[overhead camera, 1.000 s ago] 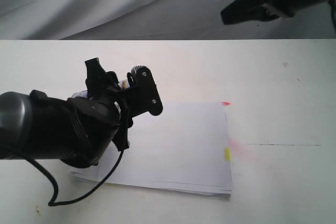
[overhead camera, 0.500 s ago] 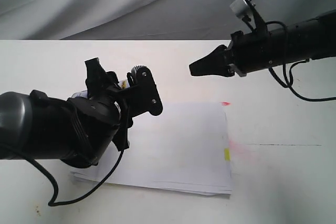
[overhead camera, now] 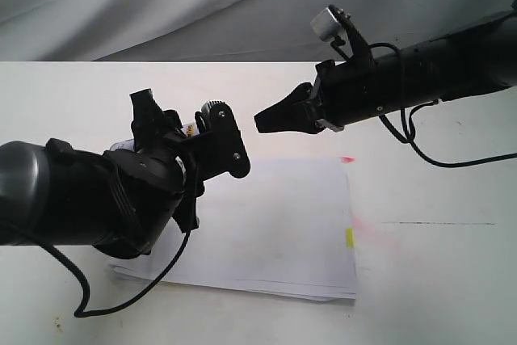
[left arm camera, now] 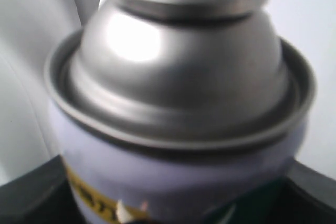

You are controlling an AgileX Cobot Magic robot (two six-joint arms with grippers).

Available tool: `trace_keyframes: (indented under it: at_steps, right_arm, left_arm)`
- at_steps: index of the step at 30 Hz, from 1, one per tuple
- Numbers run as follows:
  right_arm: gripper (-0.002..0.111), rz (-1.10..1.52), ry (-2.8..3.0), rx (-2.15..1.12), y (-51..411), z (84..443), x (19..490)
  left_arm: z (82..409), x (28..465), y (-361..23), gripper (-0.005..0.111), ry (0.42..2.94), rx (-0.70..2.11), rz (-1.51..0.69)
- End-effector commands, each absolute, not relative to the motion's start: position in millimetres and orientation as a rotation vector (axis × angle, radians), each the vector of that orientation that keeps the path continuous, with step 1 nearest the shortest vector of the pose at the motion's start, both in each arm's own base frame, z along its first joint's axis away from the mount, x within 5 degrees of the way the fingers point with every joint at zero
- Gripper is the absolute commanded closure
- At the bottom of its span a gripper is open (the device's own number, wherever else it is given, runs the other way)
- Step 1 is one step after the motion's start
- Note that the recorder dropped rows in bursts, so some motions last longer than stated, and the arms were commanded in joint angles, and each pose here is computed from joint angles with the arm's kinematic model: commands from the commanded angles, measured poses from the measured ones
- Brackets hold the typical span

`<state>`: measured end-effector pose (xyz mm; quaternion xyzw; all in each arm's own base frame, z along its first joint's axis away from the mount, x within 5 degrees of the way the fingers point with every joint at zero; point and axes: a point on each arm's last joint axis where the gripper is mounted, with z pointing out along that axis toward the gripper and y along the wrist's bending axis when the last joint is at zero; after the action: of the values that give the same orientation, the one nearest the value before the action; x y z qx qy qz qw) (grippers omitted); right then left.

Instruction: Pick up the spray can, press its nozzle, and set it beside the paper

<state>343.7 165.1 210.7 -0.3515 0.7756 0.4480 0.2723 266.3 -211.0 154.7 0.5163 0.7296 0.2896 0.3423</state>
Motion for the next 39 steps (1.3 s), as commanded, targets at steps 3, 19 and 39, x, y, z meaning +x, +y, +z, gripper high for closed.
trace_keyframes:
  at_steps: [3, 19, 39]
  right_arm:
    - [0.108, 1.229, 2.076, -0.985, 170, 196, 355]
    - [0.108, 1.274, 2.024, -1.019, 174, 192, 362]
    - [0.108, 1.297, 2.020, -1.055, 203, 183, 353]
  left_arm:
    - [164, 267, -211, 0.107, 1.861, 1.317, 0.787]
    - [164, 267, -211, 0.107, 1.862, 1.315, 0.786]
    - [164, 267, -211, 0.107, 1.862, 1.315, 0.786]
